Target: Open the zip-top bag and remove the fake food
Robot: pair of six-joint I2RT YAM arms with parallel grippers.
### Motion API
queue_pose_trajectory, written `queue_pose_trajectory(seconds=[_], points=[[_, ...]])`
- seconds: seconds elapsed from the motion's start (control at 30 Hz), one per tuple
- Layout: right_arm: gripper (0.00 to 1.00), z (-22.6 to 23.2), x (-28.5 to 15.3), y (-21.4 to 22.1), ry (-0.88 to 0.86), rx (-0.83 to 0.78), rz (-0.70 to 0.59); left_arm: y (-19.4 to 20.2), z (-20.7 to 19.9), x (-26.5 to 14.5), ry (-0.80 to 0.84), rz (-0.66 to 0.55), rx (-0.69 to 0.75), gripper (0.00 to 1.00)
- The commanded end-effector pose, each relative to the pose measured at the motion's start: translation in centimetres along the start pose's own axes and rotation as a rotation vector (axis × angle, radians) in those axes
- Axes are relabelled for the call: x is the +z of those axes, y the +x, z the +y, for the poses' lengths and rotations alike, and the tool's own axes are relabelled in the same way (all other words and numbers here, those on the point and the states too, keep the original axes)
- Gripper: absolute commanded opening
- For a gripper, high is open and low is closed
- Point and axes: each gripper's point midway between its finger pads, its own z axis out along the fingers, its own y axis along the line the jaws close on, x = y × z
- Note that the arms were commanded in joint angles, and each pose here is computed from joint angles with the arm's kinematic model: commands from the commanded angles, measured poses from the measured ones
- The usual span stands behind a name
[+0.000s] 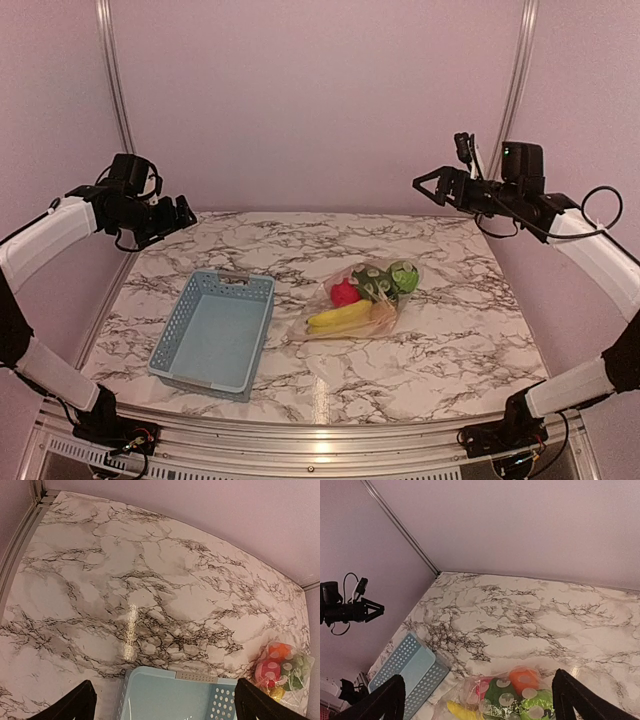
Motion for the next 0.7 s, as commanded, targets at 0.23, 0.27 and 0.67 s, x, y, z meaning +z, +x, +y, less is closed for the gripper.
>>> queue_pose_trajectory(seconds=[0.23,0.27,0.67], points=[[0.9,8.8,1.2,5.5,-0.114,-0.385,0.318,4.4,-1.5,-0.7,0.054,0.11,0.109,0.99],[0.89,9.5,1.5,6.6,-0.124,-0.42,0.357,4.6,-1.6,-0.8,0.058,0.112,0.115,0.99],[0.81,15.5,4.0,18.4,-0.154,-0.738,0.691,6.0,-2.3,-1.9,0.09,0.123,0.114,0.99]])
